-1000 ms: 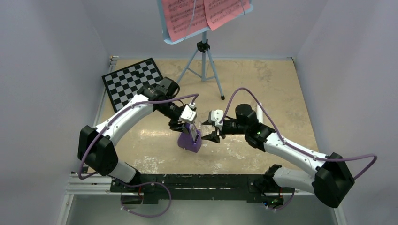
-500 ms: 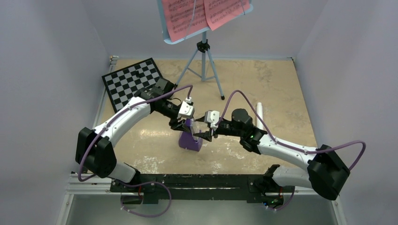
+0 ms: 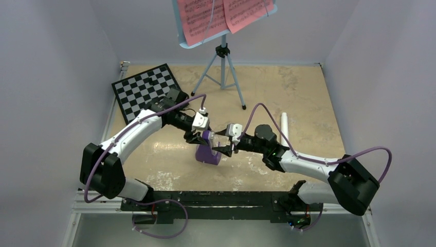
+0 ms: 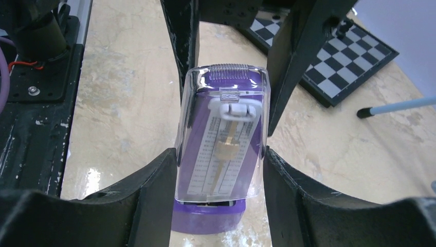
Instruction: Pack up the instrument practice props
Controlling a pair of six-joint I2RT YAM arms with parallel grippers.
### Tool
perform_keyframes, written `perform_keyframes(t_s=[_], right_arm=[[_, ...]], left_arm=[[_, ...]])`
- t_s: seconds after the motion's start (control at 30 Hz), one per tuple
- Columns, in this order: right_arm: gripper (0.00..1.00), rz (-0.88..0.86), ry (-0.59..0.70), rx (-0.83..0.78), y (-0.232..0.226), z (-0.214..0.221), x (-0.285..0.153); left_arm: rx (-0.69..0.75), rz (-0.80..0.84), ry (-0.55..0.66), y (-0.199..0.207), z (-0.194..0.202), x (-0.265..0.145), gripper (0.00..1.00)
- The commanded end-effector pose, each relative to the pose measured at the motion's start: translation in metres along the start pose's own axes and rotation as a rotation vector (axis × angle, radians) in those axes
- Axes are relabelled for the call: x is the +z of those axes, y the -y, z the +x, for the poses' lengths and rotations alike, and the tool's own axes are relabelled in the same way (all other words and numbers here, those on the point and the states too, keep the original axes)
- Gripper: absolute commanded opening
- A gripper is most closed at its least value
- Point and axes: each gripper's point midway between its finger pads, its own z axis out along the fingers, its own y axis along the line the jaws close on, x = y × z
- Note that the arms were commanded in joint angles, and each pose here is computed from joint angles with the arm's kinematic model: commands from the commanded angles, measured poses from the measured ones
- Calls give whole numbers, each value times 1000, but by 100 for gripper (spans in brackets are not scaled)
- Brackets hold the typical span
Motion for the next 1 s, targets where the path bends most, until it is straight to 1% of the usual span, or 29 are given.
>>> perform_keyframes(t_s=[0.0, 0.27, 0.53, 0.97], right_arm=[[0, 75, 62, 32, 10, -10, -3], [0, 106, 73, 59, 10, -5, -7], [0, 70, 87, 95, 5, -9, -3], [0, 4, 26, 92, -7, 12, 1]], left_arm=[[55, -54, -51, -12, 19, -4, 0], [43, -55, -62, -11, 24, -4, 0], [34, -72, -69, -16, 24, -5, 0], [37, -67, -69, -16, 24, -5, 0]])
